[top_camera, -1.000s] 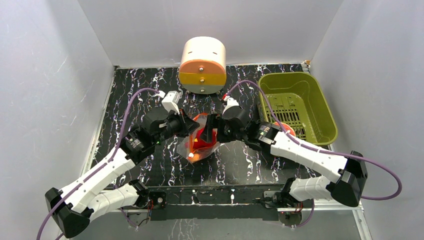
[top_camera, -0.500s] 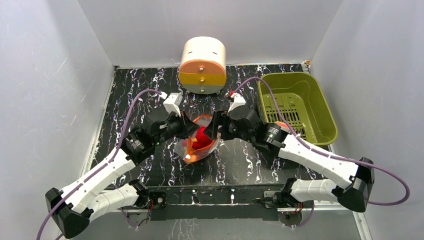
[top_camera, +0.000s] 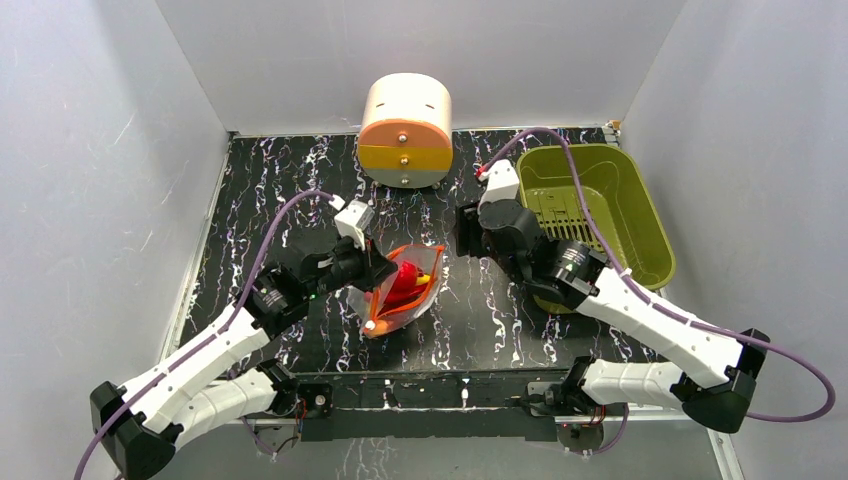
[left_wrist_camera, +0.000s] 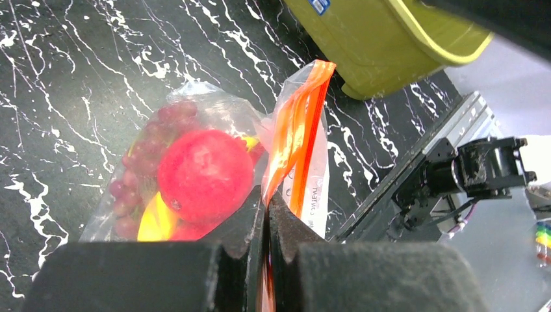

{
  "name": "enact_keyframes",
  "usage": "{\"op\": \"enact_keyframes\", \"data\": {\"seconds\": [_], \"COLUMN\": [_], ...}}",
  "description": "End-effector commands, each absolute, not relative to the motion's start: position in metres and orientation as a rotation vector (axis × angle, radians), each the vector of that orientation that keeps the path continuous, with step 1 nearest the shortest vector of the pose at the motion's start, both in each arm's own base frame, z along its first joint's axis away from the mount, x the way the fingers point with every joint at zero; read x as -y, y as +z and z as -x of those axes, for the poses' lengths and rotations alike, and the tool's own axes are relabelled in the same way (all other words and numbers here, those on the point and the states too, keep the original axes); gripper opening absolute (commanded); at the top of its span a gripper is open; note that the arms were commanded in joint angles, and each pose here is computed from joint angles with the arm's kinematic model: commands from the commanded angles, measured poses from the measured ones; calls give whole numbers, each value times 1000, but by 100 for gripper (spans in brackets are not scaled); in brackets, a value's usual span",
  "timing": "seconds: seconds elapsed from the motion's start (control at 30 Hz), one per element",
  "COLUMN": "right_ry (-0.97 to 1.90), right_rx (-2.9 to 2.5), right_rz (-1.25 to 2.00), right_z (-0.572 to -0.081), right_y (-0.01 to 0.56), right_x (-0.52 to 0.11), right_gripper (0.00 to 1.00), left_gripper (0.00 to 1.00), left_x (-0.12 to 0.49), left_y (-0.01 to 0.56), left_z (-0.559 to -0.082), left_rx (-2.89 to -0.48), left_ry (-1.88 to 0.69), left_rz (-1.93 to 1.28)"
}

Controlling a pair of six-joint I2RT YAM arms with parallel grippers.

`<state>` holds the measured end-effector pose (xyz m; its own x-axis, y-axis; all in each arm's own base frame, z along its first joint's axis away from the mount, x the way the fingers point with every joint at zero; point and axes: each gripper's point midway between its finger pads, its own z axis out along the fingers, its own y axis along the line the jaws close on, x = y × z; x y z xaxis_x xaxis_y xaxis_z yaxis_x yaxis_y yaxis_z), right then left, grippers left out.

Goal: Place the food in the zip-top bag and seal the zipper
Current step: Pick up the fake fruit from the bin.

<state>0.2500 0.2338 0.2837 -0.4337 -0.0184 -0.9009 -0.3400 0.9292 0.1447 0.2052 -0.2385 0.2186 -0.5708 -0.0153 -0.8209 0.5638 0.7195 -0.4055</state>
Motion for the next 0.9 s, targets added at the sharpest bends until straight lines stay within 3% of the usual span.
{"op": "enact_keyframes", "data": {"seconds": [0.0, 0.27, 0.53, 0.87], "right_ry": [144, 106, 85, -71], "right_rx": [-1889, -1974, -2066, -2263], "right_rz": [222, 150, -10, -176], "right_z": [-276, -330, -383, -384], "right_y": [317, 285, 252, 182], "right_x": [-185, -129, -65, 2], "right_gripper": [50, 49, 47, 42], "left_gripper": [0, 0, 0, 0], "left_x": [244, 237, 239, 247], "left_y": [225, 203, 196, 214], "left_z": [-198, -197, -215, -237], "left_rx": [-1943, -1937, -1926, -2020], "left_ry": [-863, -779, -770, -749], "left_rz": [-555, -673, -530, -370]}}
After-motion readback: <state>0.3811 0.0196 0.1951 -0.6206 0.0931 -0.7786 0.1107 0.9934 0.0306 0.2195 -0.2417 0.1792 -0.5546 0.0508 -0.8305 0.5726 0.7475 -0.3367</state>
